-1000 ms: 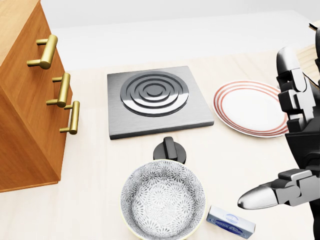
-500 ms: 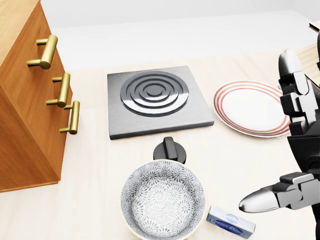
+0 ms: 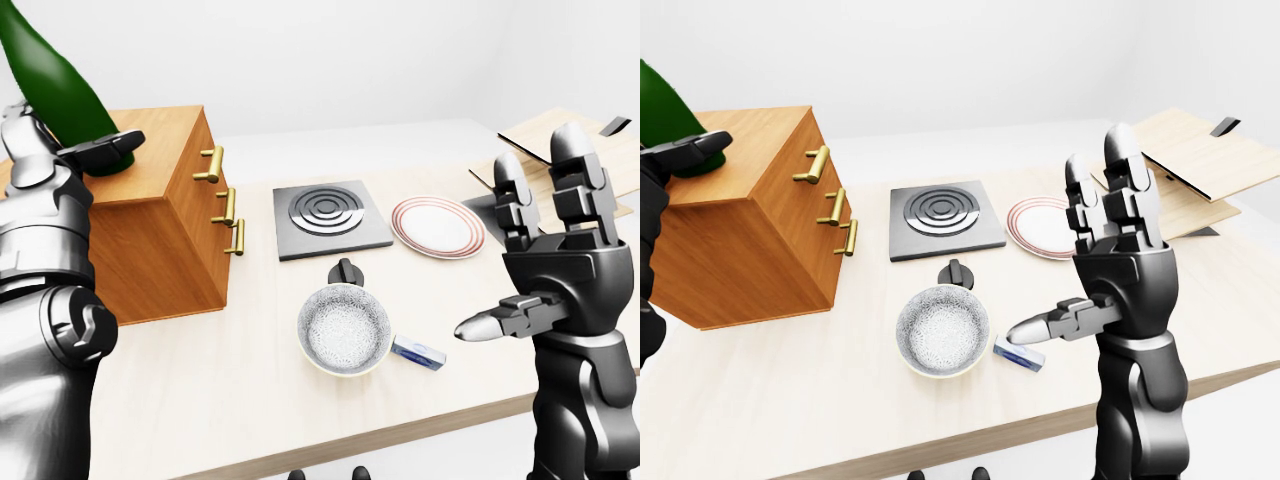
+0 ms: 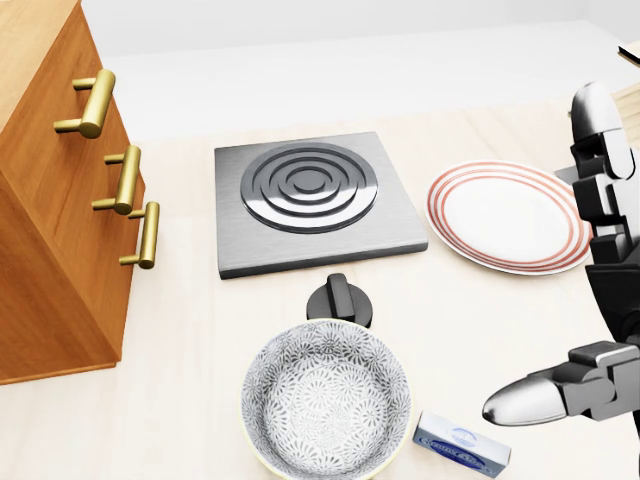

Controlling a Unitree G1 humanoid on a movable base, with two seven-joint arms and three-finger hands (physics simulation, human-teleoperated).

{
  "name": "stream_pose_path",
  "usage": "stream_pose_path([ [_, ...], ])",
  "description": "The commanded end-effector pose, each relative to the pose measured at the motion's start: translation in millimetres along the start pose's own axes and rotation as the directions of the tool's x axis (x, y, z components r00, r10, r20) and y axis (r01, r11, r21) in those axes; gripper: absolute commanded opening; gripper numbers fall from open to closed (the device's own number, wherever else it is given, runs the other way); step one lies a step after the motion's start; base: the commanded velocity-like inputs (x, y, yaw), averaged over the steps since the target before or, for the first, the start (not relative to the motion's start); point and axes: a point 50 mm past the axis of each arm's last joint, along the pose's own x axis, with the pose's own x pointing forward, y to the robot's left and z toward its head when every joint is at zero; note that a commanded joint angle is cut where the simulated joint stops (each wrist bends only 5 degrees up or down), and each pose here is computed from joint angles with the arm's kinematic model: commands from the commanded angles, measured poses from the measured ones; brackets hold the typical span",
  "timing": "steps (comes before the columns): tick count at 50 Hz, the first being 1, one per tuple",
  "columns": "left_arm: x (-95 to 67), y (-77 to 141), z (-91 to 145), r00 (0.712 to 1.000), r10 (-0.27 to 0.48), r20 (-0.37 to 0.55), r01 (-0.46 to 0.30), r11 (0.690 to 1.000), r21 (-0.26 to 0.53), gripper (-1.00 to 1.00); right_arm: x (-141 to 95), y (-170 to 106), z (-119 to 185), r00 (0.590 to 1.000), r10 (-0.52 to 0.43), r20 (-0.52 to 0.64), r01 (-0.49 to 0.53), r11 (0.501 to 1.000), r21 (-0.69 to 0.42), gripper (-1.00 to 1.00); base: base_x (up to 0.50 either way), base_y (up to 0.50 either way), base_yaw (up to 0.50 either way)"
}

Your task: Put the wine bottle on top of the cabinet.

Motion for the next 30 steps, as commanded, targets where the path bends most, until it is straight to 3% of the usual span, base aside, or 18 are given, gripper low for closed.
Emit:
stream_pose_path([
  [1, -0.8, 2, -20, 0.998, 0.007, -0.061, -0.006, 1.0, 0.022, 1.0, 1, 1, 1, 1.0, 0.003, 0.008, -0.003, 1.0, -0.001, 1.0, 0.0, 0.0, 0.0],
  [5, -0.1, 2, -11, 0.999, 0.01, -0.038, -0.009, 1.0, 0.018, 1.0, 1, 1, 2, 1.0, 0.002, 0.01, -0.002, 1.0, -0.003, 1.0, 0.0, 0.0, 0.0],
  [30, 0.4, 9, -10, 0.999, 0.019, -0.031, -0.019, 1.0, 0.023, 1.0, 1, 0, 1, 1.0, 0.002, 0.01, -0.002, 1.0, 0.004, 1.0, 0.0, 0.0, 0.0],
])
